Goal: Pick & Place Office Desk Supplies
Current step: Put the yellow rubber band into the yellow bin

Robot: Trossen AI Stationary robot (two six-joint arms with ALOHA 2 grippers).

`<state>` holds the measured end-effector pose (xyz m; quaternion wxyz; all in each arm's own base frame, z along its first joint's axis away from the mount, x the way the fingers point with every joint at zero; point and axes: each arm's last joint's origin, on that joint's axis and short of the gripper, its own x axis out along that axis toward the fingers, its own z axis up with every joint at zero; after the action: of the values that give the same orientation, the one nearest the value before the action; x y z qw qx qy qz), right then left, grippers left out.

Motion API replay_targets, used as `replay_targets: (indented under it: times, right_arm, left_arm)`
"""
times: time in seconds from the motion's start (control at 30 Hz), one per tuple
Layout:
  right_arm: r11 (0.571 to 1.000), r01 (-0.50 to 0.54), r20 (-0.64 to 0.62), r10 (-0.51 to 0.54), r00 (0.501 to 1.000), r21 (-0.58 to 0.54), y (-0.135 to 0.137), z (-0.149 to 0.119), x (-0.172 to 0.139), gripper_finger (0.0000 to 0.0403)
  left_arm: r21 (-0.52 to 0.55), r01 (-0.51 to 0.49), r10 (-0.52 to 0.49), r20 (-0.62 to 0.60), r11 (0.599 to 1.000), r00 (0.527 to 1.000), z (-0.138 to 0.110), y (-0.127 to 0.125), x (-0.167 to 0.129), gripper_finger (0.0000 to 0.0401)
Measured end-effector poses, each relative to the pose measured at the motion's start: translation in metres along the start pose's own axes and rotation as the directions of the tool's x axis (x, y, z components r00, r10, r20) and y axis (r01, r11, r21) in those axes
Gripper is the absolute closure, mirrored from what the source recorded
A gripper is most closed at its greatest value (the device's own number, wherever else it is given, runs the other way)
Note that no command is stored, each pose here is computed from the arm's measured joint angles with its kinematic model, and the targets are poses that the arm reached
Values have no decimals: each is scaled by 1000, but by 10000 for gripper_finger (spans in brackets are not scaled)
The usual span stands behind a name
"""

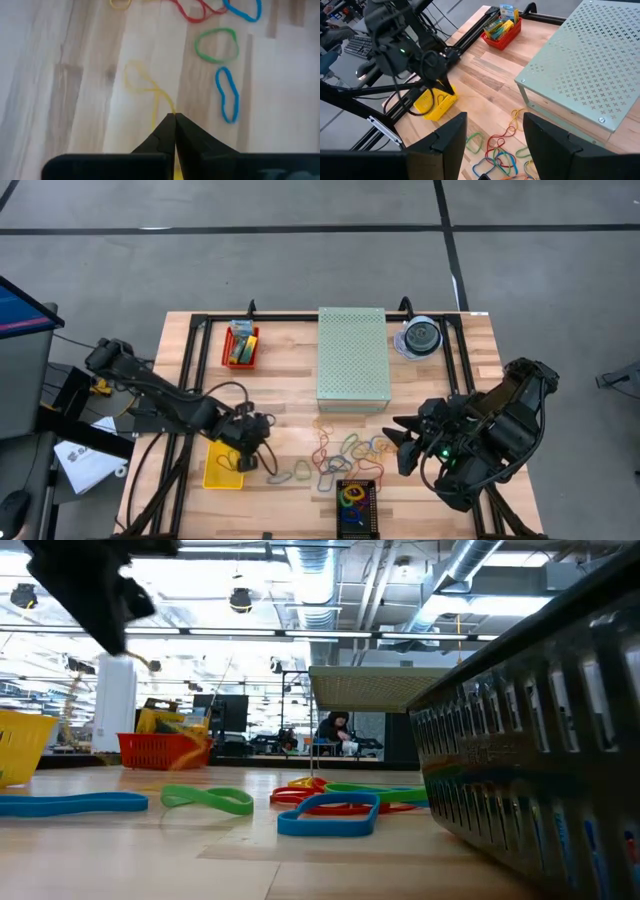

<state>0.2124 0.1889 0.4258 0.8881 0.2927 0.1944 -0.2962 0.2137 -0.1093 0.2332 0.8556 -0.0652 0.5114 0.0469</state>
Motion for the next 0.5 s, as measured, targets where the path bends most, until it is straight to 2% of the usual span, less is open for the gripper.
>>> replay_targets:
  times: [0.1, 0.5]
  right_arm:
    - [1000, 2, 0, -2, 1000, -3, 0, 0, 0, 212]
    - [999, 22, 2, -22, 1000, -31, -3, 0, 0, 212]
  left_arm:
    - [-22, -14, 13, -46, 1000, 999, -14, 0, -14, 401]
    - [-183, 39, -59, -101, 982, 993, -60, -12, -59, 401]
